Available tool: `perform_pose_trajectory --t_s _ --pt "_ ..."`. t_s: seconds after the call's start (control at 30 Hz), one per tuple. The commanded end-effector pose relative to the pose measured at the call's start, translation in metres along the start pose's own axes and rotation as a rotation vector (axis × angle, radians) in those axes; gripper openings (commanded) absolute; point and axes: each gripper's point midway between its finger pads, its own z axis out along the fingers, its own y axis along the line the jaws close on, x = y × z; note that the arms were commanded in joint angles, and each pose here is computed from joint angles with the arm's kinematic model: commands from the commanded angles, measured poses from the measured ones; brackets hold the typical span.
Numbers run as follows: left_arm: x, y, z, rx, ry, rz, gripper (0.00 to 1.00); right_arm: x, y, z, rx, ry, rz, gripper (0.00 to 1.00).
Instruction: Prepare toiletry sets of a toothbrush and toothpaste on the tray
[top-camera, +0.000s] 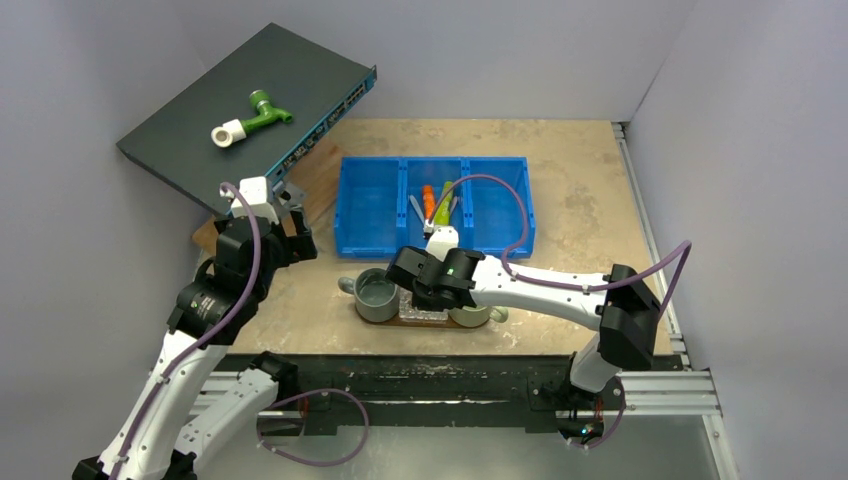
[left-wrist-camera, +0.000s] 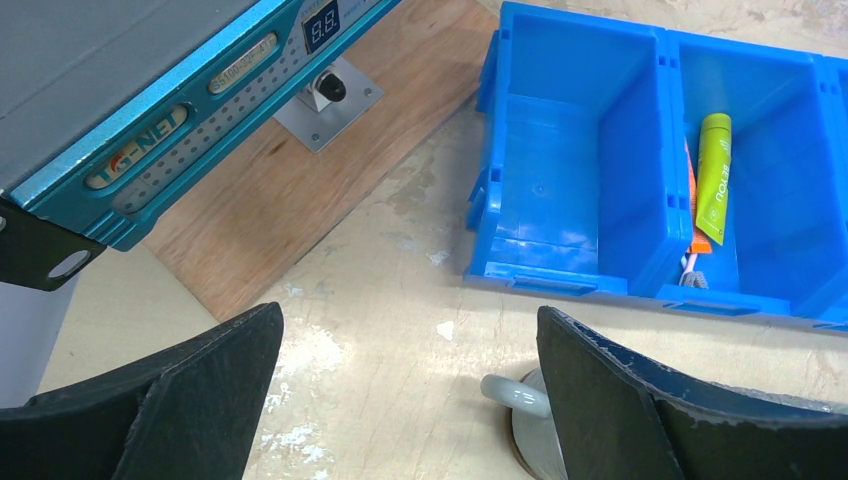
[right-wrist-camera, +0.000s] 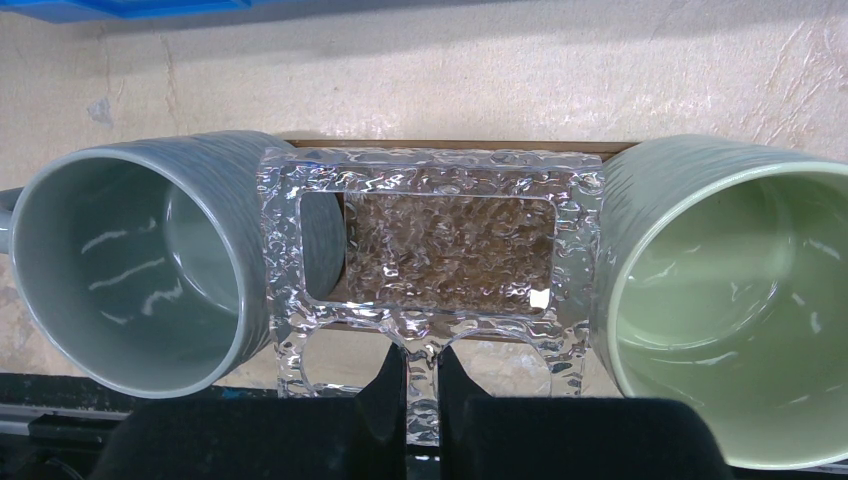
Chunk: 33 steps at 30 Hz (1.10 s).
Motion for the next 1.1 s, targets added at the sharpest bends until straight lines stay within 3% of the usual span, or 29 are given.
perform_pose_trajectory --t_s 0.0,0.6,0.73,1.07 --pt "-0.016 -0.002 -0.005 0.009 -0.045 -0.034 0.97 -0.007 -0.012 -0.005 0.023 -0.033 -0.009 0.0" --pt "-0.016 -0.002 -0.006 0.011 -0.046 -0.037 0.97 -0.005 -0.002 -0.002 -0.004 -0.022 -0.019 0.09" --pt "-0.016 -0.002 -0.006 0.012 -0.046 -0.036 0.98 -0.005 0.004 -0.003 -0.022 -0.02 -0.019 0.0" --pt "-0.017 -0.002 -0.006 0.013 -0.048 -0.038 0.97 -0.005 0.011 -0.002 -0.028 -0.019 -0.021 0.0"
